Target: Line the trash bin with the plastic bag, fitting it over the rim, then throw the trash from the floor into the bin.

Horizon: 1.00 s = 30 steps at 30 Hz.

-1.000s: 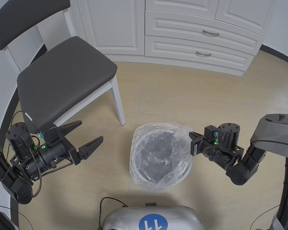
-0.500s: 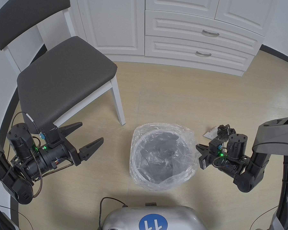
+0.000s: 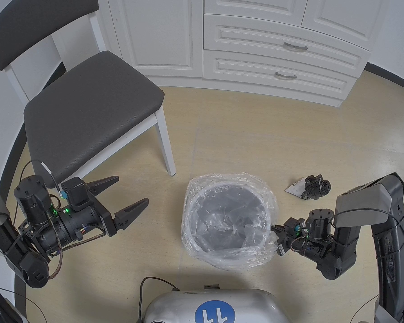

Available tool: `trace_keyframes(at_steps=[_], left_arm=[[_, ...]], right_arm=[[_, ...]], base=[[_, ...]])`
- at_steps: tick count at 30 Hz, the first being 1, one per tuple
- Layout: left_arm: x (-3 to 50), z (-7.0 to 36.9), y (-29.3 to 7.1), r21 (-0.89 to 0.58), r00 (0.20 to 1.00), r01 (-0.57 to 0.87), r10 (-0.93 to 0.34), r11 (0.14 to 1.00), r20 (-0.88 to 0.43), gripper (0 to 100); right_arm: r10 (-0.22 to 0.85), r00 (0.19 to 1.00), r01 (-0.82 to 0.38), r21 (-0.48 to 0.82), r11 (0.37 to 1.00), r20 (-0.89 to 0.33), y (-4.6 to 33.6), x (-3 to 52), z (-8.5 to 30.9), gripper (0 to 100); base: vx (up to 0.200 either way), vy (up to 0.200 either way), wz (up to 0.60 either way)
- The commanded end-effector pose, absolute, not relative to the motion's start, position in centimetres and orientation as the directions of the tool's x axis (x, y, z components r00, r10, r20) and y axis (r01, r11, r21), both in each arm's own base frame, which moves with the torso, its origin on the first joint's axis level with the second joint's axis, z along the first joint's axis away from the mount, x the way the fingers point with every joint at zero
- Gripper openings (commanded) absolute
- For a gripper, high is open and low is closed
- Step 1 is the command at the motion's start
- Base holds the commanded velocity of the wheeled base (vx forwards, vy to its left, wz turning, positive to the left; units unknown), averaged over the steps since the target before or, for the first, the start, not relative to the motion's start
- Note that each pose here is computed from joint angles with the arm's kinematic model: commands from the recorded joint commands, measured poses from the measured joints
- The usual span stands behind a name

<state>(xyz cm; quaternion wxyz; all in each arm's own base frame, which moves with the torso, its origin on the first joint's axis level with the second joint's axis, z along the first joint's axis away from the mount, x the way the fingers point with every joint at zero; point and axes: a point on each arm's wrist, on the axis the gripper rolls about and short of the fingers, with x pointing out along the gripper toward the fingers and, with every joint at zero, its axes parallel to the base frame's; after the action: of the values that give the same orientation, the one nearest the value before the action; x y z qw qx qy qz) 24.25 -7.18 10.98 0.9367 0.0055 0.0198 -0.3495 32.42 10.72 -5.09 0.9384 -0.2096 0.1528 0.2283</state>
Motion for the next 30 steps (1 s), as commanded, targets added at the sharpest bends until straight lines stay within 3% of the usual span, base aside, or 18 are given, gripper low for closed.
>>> trace_keyframes(at_steps=[1, 11, 22, 26, 27, 30], left_arm=[[24.3, 10.8, -7.3, -0.007, 0.754, 0.656, -0.655, 0.755, -0.048, 100], [24.6, 10.4, -7.3, -0.013, 0.754, 0.654, -0.654, 0.756, -0.059, 100], [25.1, 10.1, -7.2, -0.016, 0.761, 0.646, -0.646, 0.763, -0.066, 100], [25.1, 10.1, -7.2, -0.016, 0.761, 0.646, -0.646, 0.763, -0.066, 100], [25.1, 10.1, -7.2, -0.016, 0.761, 0.646, -0.646, 0.763, -0.066, 100], [25.1, 10.1, -7.2, -0.016, 0.761, 0.646, -0.646, 0.763, -0.066, 100]], right_arm=[[0.347, 0.85, -0.483, -0.322, 0.814, -0.397, 10.3, 33.0, -6.9, 0], [0.327, 0.876, -0.446, -0.337, 0.829, -0.355, 10.4, 34.7, -7.4, 0], [0.16, 0.918, -0.309, -0.401, 0.862, -0.363, 10.7, 35.4, -7.4, 0], [0.15, 0.92, -0.303, -0.411, 0.86, -0.362, 10.8, 35.4, -7.4, 0], [0.155, 0.919, -0.306, -0.409, 0.86, -0.361, 10.8, 35.3, -7.3, 100], [0.166, 0.925, -0.306, -0.41, 0.859, -0.343, 11.0, 35.0, -6.2, 100]], base=[[0.0, 0.0, 0.0], [0.0, 0.0, 0.0], [0.0, 0.0, 0.0], [0.0, 0.0, 0.0], [0.0, 0.0, 0.0], [0.0, 0.0, 0.0]])
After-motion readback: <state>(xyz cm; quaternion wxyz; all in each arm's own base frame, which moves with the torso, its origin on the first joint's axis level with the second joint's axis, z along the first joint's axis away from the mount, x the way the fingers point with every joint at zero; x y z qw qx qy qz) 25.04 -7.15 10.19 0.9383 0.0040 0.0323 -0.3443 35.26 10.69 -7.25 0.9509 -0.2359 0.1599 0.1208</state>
